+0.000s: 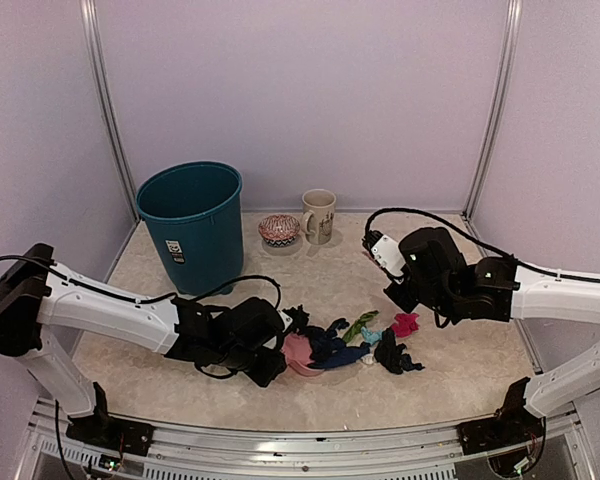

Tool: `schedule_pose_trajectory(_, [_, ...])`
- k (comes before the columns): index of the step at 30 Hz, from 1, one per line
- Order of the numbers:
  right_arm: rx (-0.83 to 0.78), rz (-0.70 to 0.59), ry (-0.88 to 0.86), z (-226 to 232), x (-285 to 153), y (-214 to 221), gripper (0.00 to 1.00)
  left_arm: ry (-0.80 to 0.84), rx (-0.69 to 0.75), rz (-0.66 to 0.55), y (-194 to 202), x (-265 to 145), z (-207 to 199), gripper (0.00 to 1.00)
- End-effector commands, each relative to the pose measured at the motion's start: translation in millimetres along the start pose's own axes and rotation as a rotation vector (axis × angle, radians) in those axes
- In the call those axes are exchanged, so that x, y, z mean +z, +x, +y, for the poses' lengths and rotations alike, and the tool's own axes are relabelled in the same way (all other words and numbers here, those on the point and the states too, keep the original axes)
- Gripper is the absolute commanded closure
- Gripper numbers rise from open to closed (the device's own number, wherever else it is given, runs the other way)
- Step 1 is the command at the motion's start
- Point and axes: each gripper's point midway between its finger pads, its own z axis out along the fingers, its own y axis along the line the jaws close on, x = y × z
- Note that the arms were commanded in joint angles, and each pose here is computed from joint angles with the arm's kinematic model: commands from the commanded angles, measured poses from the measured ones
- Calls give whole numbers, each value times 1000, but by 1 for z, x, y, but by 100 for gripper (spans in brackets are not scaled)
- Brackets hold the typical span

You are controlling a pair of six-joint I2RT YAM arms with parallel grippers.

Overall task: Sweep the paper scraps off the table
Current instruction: Sweep the paper scraps into the dustpan.

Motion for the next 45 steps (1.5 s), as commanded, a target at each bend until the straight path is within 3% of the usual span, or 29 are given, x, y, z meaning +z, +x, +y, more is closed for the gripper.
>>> schedule_pose_trajectory(1, [102,141,118,-24,0,37,100,12,25,29,9,-6,-6,100])
schedule_pose_trajectory(12, [257,334,110,-22,1,76,100,34,79,28,6,-10,-19,100])
schedule_pose_trajectory(19, [303,406,-69,18,3,90,100,87,90,39,5,-10,-30,100])
schedule_pose_trajectory(34, [261,300,-316,90,19,33,100,85,87,65,4,2,-30,100])
schedule_pose_trajectory(45, [199,235,-504,143,1,0,100,59,83,76,7,12,-23,100])
